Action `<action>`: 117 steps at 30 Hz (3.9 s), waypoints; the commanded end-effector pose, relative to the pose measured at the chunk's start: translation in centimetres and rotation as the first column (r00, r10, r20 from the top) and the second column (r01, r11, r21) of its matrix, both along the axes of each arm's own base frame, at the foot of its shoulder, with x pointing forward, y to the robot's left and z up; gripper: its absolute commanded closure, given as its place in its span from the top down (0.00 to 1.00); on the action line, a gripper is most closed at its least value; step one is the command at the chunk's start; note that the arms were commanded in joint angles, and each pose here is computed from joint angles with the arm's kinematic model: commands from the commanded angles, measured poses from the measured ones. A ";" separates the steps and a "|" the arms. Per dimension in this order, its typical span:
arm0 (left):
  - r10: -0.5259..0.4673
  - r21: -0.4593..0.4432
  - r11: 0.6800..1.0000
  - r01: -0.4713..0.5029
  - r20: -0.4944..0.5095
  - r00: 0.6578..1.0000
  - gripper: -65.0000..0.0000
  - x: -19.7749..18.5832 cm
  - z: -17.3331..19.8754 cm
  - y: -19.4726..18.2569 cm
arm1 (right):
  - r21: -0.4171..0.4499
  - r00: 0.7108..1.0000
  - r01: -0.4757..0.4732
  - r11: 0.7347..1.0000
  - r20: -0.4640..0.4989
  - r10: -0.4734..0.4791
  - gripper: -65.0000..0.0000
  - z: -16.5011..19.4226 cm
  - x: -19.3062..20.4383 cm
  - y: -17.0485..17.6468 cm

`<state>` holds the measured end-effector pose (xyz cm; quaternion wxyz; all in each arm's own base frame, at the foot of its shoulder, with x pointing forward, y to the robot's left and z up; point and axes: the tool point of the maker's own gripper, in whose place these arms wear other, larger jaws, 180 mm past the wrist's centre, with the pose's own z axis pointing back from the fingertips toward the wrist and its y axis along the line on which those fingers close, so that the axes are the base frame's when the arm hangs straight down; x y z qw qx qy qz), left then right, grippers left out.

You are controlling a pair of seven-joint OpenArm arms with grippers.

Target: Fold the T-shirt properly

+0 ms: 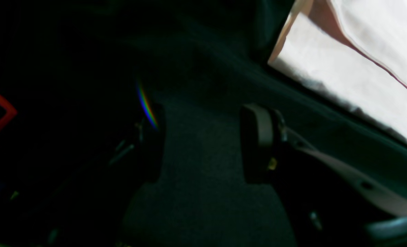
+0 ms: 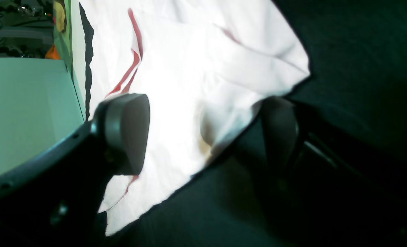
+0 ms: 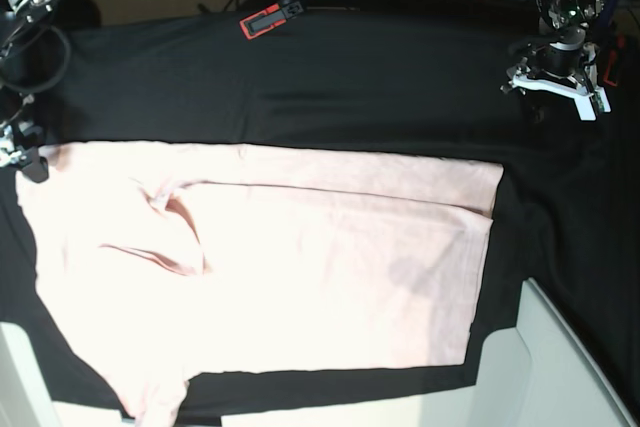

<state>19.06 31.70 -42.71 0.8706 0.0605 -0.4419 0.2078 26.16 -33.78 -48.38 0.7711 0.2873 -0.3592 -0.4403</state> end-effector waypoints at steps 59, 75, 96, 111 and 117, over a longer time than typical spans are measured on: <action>0.041 -0.242 0.969 -0.042 -0.011 0.999 0.55 9.9 -4.7 -3.9 | 0.087 0.999 -0.048 0.995 0.009 0.048 0.00 -0.1 2.2 2.6; 0.043 -0.282 0.959 -0.039 0.010 0.999 0.53 11.9 -4.6 -5.3 | 0.087 0.999 -0.048 0.995 0.006 0.048 0.00 -0.2 2.1 2.6; 0.046 -0.236 0.971 -0.041 0.013 0.999 0.00 9.3 -3.8 -4.2 | 0.078 0.999 -0.040 0.996 -0.023 0.042 0.00 -0.8 0.5 2.1; 0.025 -0.180 0.983 -0.030 -0.031 0.999 0.00 4.4 -3.8 -3.7 | 0.039 0.986 -0.109 0.993 -0.121 0.113 0.00 -1.4 -4.4 1.4; 0.009 -0.143 0.990 -0.014 -0.034 0.999 0.00 2.5 -2.7 -3.5 | 0.041 0.980 -0.108 0.993 -0.166 0.114 0.00 -2.4 -6.8 1.4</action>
